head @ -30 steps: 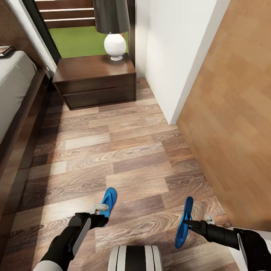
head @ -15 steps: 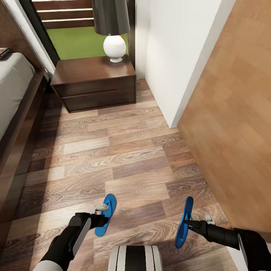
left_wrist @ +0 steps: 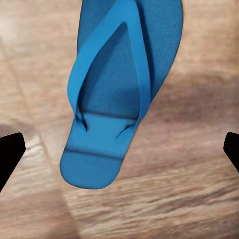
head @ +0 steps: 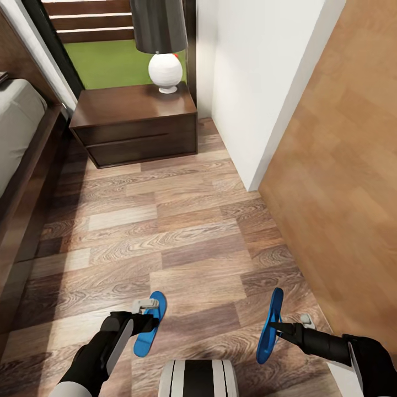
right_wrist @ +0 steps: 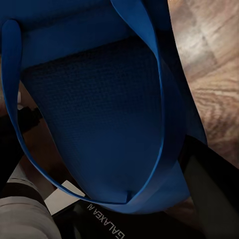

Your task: In the bedroom, move the book from the bed onto either nightstand, and place the two sandals side by side next to the bed.

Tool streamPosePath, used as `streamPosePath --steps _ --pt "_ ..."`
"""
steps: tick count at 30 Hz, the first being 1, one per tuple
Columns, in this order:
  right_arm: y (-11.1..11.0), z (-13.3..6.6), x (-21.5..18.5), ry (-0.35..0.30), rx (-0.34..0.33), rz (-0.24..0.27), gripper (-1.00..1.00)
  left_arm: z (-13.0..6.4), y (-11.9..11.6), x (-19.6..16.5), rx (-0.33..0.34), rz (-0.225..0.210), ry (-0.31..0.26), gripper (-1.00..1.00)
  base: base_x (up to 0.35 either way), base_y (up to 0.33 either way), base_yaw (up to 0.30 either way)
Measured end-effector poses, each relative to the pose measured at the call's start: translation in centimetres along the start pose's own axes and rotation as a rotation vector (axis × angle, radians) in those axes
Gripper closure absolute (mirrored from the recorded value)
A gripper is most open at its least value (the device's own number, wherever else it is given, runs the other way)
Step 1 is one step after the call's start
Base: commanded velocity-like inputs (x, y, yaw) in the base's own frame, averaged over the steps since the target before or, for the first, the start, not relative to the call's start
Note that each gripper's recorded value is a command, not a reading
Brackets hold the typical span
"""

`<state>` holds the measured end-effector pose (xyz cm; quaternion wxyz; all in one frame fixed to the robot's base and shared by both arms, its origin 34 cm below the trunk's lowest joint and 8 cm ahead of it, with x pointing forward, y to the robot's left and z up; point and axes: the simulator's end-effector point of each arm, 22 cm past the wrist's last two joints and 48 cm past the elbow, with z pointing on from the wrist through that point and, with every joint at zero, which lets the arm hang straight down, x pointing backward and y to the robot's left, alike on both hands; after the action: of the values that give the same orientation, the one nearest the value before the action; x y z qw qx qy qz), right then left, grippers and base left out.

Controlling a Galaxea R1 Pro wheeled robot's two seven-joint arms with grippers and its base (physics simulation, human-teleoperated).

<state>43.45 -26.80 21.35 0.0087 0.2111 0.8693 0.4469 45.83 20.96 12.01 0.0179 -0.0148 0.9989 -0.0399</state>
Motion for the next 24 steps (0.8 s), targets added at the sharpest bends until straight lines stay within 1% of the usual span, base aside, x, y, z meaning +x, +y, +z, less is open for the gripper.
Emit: streamPosePath --steps 6,24 --pt "0.0 0.0 0.0 0.0 0.0 0.0 1.0 0.0 0.0 0.0 0.0 -0.001 0.001 -1.0 0.001 0.0 0.0" --pt "-2.7 1.1 1.4 0.036 0.025 0.054 1.0 2.6 0.4 2.8 -0.004 -0.008 0.069 -1.0 0.0 0.0 0.0"
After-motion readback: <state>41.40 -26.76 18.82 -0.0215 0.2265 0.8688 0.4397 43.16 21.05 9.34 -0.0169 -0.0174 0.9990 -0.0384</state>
